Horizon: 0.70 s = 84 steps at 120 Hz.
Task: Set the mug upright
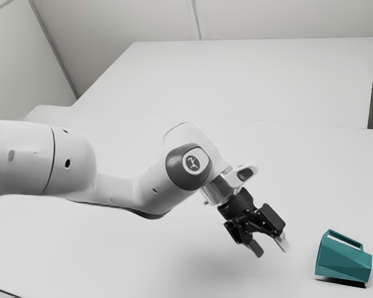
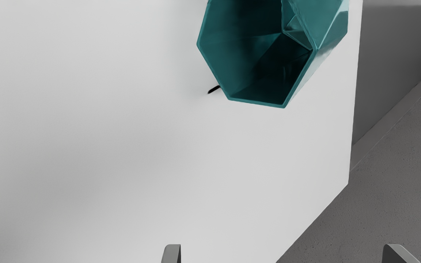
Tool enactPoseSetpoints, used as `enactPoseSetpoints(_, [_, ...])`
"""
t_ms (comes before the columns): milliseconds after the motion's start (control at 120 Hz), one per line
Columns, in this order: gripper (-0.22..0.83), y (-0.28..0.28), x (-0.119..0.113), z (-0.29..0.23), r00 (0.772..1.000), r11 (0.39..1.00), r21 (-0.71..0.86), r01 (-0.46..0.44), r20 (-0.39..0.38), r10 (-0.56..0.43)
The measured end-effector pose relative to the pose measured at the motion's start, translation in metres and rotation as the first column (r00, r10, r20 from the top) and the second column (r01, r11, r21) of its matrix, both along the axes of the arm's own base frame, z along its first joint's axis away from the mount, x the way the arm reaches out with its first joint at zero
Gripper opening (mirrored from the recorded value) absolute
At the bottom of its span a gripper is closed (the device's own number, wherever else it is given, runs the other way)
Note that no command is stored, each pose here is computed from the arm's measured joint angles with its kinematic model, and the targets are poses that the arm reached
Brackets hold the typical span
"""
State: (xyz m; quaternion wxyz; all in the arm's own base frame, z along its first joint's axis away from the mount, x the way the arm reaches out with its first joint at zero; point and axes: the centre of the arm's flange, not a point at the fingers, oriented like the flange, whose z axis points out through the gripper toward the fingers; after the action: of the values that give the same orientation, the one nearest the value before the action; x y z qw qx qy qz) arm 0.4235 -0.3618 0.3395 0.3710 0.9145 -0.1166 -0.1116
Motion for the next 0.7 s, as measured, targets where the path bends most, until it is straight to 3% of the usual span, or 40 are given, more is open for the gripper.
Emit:
enactPoseSetpoints(133, [0.62, -0.017, 0.010, -0.015, 0.999, 1.000, -0.011, -0.024, 0.031, 0.024])
enactPoseSetpoints(450, [0.62, -0.053, 0.011, -0.022, 0.993, 0.992, -0.091, -0.088, 0.075, 0.095])
enactPoseSetpoints(700, [0.62, -0.061, 0.009, -0.039, 0.985, 0.975, -0.152, -0.161, 0.036, 0.168])
